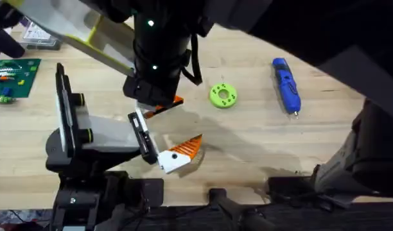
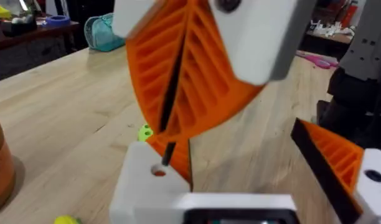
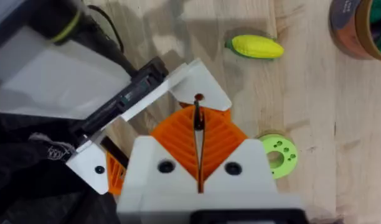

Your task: Pick up the gripper from the table and insert it into the empty holder that is missing its gripper. Then pick up a screw, insert it into the mounting hole, and use the screwdriver to tighten it. Finally, clean up the table by picking up the vegetable and placing it into the bucket.

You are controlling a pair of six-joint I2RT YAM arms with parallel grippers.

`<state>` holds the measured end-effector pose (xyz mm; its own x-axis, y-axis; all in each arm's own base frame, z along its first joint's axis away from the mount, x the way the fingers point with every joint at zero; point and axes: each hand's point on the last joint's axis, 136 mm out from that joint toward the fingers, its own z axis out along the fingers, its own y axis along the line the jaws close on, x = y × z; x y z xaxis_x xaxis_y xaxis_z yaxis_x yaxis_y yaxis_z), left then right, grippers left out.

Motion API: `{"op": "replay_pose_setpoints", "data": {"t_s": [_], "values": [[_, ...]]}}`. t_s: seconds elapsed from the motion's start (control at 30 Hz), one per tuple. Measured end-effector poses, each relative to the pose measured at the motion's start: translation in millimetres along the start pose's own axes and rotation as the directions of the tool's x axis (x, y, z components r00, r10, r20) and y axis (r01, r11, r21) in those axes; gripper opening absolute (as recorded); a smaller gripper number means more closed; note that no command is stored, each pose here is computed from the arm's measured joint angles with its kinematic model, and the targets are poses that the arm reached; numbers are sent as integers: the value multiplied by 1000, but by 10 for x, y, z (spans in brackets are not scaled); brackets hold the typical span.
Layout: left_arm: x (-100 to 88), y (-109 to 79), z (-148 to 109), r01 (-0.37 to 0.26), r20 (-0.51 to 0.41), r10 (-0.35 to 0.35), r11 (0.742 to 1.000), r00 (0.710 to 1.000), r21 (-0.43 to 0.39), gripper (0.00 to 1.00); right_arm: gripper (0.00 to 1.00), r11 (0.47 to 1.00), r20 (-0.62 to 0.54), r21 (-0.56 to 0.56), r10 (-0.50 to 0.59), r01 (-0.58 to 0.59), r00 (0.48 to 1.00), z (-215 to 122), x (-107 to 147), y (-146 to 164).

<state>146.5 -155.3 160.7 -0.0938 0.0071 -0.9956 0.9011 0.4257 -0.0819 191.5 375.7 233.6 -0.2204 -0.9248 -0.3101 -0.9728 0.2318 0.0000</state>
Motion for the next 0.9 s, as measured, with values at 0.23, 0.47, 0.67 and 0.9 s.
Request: {"op": "replay_pose_setpoints", "data": {"t_s": [0.23, 0.47, 0.67, 0.9], "values": [[0, -1, 0, 0, 0, 0, 1000, 1000, 0, 988, 13, 1000, 0, 0, 0, 0, 1000, 0, 0, 0], [0, 0, 0, 0, 0, 0, 1000, 1000, 0, 988, 13, 1000, 0, 0, 0, 0, 1000, 2, 0, 0], [0, -1, 0, 0, 0, 0, 1000, 1000, 0, 988, 13, 1000, -1, 0, 0, 0, 1000, 3, 0, 0], [0, 0, 0, 0, 0, 0, 1000, 1000, 0, 988, 13, 1000, -21, -5, 2, -2, 1000, 86, 7, -6]]}}
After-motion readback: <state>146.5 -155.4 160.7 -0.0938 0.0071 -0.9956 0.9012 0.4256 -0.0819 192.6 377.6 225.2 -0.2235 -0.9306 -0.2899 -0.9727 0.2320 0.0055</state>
